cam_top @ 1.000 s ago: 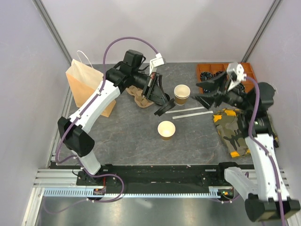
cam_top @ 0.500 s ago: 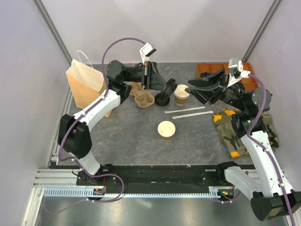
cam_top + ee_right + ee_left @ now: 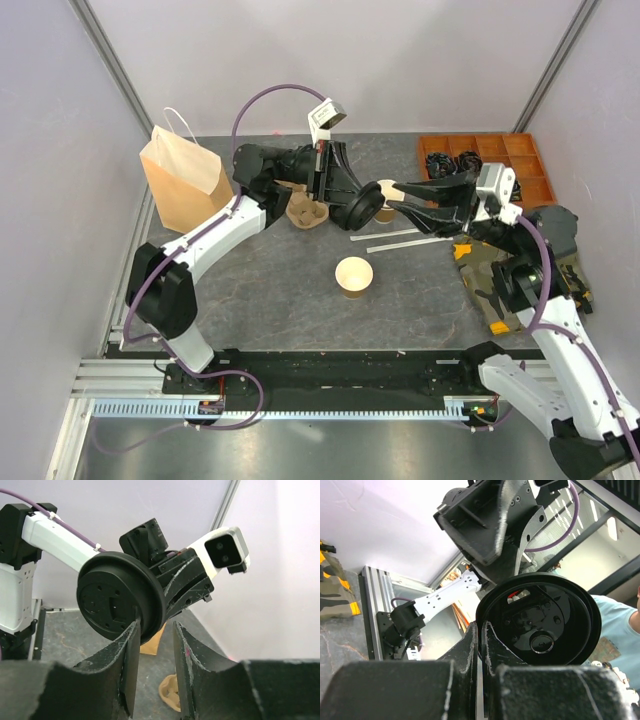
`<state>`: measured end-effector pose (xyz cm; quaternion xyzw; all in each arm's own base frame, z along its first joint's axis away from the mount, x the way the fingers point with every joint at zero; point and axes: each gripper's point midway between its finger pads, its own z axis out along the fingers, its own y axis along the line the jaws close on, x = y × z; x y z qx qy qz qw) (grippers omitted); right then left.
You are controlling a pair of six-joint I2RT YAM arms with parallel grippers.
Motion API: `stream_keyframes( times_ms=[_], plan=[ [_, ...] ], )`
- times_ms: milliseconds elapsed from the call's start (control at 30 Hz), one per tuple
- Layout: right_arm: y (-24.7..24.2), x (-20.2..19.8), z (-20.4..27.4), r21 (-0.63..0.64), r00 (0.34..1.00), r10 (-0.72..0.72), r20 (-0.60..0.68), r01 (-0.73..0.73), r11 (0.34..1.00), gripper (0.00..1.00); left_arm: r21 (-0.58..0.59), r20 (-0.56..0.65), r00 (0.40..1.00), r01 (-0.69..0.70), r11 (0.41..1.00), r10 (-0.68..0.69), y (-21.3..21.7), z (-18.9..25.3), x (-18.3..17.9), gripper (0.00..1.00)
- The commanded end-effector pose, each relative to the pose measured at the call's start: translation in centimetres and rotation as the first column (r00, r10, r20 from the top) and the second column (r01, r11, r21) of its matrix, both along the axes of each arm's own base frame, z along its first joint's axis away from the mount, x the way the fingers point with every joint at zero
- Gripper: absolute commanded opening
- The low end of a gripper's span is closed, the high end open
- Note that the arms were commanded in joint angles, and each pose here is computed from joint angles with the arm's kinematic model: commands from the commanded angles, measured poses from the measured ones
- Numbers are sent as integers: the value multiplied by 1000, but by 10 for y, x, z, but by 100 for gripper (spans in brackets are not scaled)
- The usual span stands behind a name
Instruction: Pack the takeout coffee
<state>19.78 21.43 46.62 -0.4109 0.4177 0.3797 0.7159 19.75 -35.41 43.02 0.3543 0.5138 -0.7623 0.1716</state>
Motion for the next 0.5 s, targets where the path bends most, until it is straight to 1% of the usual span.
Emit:
stream_keyframes(
  times_ms=[0,167,200,267,367,467],
  plan=[
    [-6,-15,5,-19,991,-32,130,35,999,40,-14,10,1000,21,1000,-21,0,2,-6,2],
    [-6,-14,3,-32,991,-42,125,47,998,36,-17,13,1000,25,1000,-25,-4,3,-4,2],
    [-6,-11,6,-22,991,-55,120,58,998,30,-18,12,1000,25,1000,-24,-4,3,-5,2],
    [-5,-10,8,-16,991,-58,122,60,998,26,-12,6,1000,29,1000,-29,-6,1,-6,2],
    [-3,-8,5,-27,992,-54,117,58,998,26,-12,6,999,33,999,-33,-8,1,-9,2],
    [-2,-7,2,-32,993,-51,106,55,998,29,-15,9,999,34,999,-34,-8,1,-9,2]
  ],
)
